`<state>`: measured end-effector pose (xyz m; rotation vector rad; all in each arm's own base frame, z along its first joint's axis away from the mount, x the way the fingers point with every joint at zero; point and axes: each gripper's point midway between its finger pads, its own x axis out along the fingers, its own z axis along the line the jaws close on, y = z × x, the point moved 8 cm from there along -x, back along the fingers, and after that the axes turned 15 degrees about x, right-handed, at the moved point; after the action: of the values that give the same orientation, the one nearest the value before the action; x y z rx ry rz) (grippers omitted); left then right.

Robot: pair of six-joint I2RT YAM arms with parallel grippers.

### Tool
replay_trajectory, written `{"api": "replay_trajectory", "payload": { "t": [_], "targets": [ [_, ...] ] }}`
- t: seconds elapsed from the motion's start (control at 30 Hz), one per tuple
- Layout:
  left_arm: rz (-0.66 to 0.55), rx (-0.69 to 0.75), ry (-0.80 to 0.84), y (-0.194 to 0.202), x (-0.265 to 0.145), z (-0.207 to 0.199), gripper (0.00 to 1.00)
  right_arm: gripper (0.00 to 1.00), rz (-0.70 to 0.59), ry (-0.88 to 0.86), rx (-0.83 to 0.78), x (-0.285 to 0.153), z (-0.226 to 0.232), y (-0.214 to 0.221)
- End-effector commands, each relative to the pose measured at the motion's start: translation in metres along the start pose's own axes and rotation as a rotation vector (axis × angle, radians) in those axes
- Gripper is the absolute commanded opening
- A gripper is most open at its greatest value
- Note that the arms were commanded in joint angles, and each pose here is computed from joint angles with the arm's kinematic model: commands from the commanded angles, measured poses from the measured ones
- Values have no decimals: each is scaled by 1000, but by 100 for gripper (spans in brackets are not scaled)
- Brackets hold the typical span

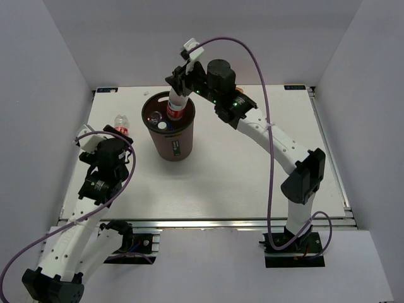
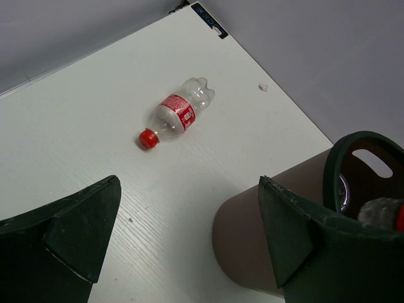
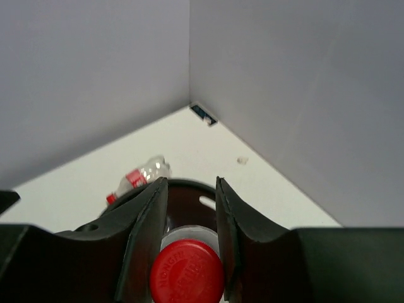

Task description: Put the plastic bottles in the bin

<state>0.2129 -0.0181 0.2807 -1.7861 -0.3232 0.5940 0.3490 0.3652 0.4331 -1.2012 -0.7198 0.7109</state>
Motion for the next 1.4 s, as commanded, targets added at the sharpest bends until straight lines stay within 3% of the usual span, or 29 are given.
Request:
{"api": "replay_trajectory", "payload": {
  "t": [0.0, 0.33, 0.5, 0.53, 0.57, 0.6, 0.63, 0.77, 1.07, 1.17, 1.2, 1.37],
  "targets": [
    [-6, 4, -3, -1, 1, 0, 98, 0, -27, 11, -56, -5, 4, -22],
    [10, 15, 11, 2, 3, -4, 98, 0, 239, -3, 24, 3, -9, 90],
    [15, 16, 12, 2, 3, -5, 98, 10, 301, -31, 40, 10, -15, 132],
    [17, 17, 13, 3, 3, -5, 98, 21, 320, -17, 38, 14, -17, 143],
    [18, 17, 14, 3, 3, -5, 98, 66, 323, -12, 30, 15, -19, 144],
    [18, 18, 12, 2, 3, -5, 98, 86, 337, -2, 30, 16, -21, 149],
    [19, 18, 14, 3, 3, -5, 98, 89, 328, 5, 28, 17, -21, 145],
    [17, 19, 8, 2, 5, -6, 98, 89, 283, -4, 9, 13, -17, 126],
    [99, 113, 37, 3, 27, -29, 98, 89, 73, -74, 16, -21, 14, 30],
    [180, 151, 130, 6, 54, -31, 98, 89, -19, -37, 9, -43, 19, -3],
    [159, 149, 141, 1, 67, -28, 98, 89, -41, -23, 11, -56, 22, -11],
    [193, 355, 263, 6, 121, -39, 98, 89, -112, 95, 8, -100, 13, -21]
  ]
}}
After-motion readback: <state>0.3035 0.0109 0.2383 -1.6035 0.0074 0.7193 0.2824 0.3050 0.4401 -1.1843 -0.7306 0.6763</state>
